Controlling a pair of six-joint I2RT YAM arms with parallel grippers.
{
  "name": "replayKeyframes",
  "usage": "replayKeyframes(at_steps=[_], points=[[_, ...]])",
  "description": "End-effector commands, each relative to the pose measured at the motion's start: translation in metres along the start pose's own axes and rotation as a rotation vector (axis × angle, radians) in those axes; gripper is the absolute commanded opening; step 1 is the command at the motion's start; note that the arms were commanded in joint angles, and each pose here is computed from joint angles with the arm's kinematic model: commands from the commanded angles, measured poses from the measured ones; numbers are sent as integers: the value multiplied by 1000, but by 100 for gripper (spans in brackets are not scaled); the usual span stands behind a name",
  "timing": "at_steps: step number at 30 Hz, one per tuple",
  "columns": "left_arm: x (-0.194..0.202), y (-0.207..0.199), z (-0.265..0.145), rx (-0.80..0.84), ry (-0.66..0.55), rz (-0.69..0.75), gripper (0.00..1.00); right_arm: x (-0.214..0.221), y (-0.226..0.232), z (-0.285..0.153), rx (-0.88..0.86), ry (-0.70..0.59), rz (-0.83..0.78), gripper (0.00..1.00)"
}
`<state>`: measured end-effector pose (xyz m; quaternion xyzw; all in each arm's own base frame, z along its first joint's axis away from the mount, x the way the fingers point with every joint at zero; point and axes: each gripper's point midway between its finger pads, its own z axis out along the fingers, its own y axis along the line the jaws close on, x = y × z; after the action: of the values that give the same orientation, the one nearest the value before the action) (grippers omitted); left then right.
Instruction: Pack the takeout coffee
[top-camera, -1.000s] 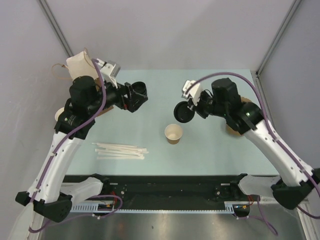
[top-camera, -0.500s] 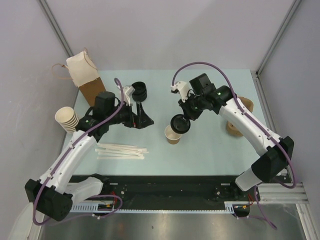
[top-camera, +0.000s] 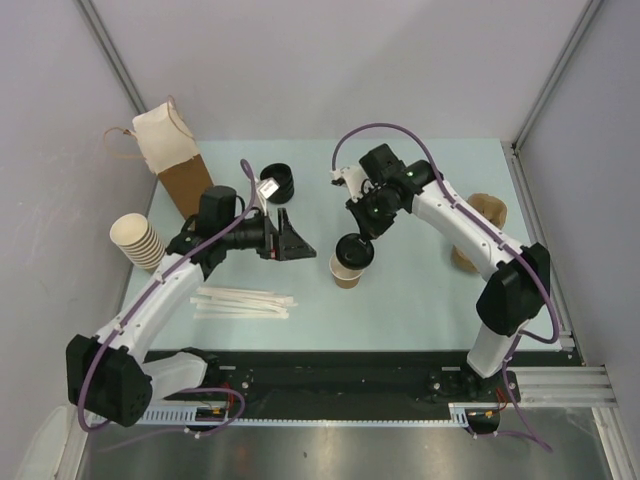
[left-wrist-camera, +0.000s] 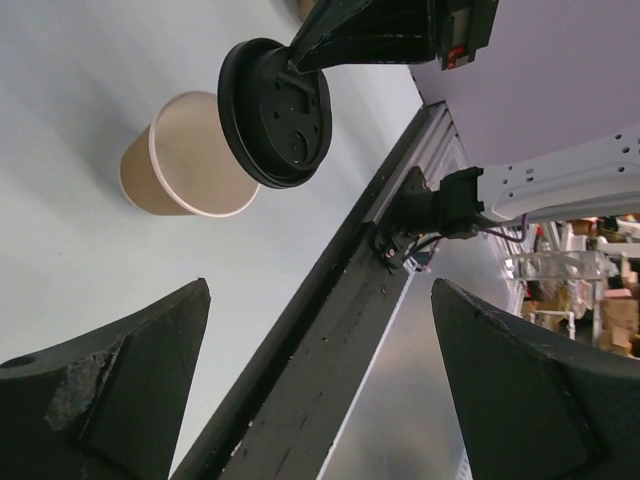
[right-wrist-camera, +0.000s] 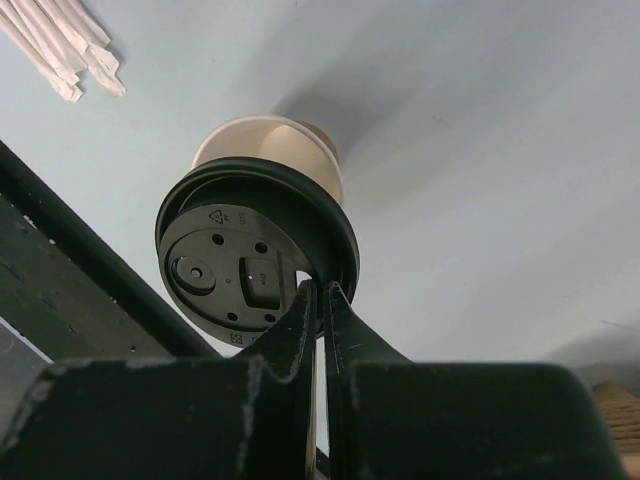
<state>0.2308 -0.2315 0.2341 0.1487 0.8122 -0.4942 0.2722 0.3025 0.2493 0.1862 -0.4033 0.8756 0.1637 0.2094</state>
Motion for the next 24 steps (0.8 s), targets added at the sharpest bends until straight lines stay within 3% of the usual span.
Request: replayKeyframes(at_steps=[1, 24], points=[[0, -6, 2, 95, 5, -23, 97, -2, 9, -2, 5, 6, 25, 0], [6, 8, 11, 74, 16, -81, 96, 1, 4, 39, -13, 10, 46, 0]])
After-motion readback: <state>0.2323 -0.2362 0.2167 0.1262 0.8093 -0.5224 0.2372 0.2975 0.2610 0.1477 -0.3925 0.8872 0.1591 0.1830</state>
